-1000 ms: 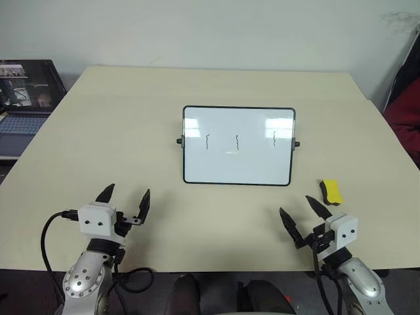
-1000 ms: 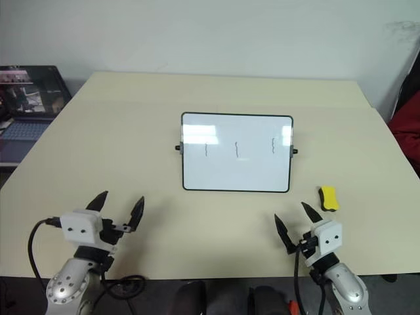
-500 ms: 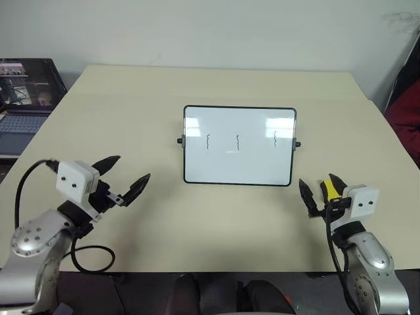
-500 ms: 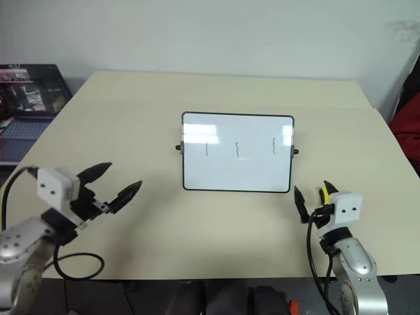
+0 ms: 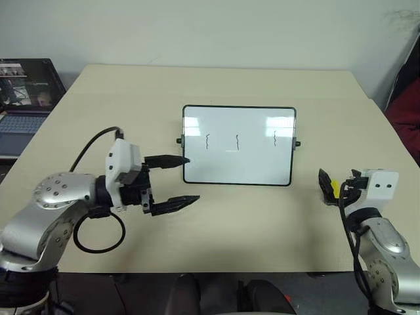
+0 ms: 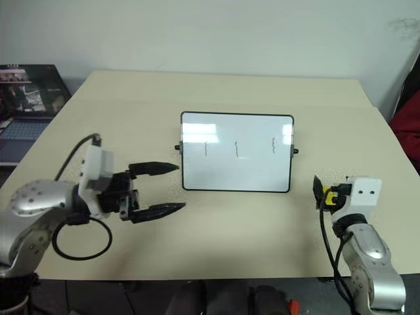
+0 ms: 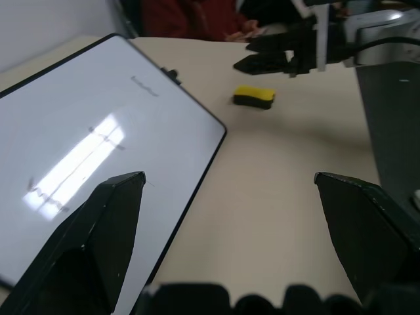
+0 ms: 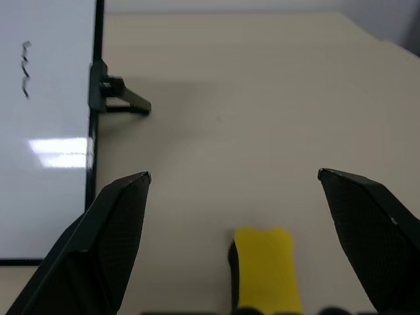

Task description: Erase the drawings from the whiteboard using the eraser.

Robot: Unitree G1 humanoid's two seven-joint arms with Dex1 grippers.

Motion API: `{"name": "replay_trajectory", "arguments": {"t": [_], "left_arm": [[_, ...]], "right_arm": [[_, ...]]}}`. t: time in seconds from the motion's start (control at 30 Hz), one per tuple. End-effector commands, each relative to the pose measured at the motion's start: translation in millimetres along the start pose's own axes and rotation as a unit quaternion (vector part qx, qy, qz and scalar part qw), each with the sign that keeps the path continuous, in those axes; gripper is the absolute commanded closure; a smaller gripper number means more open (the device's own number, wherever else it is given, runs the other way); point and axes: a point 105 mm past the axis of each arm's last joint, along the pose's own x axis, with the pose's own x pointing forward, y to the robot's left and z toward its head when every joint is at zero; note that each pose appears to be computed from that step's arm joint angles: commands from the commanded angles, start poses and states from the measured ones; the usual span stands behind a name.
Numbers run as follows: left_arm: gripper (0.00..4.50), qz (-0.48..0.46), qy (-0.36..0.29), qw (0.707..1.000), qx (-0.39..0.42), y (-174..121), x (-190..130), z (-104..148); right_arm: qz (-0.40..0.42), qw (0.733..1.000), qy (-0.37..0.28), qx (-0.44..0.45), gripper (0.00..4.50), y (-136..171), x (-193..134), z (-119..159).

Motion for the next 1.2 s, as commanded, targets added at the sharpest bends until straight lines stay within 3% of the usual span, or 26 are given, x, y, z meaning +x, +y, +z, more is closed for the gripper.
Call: {"name": "replay_trajectory", "arguments": {"t": [0.03, 0.43, 0.77, 1.2], "left_arm": [[0.00, -0.038, -0.015, 0.999, 0.013, -8.2, 10.1, 7.5], [0.00, -0.116, -0.008, 0.993, 0.035, -28.3, 28.1, 5.4], [0.00, -0.162, -0.022, 0.985, 0.054, -35.6, 42.9, 11.5], [0.00, -0.129, -0.011, 0.990, 0.056, -22.3, 40.8, 5.0]], "right_arm": [[0.002, 1.000, 0.007, -0.011, 0.03, -1.4, -4.6, 15.9], [0.000, 0.991, 0.135, 0.012, 0.03, -5.2, 6.7, -5.6], [-0.013, 0.986, 0.169, -0.003, 0.03, -25.5, 20.6, -15.4], [-0.012, 0.984, 0.178, 0.004, 0.03, -32.6, 29.3, -18.9]]}}
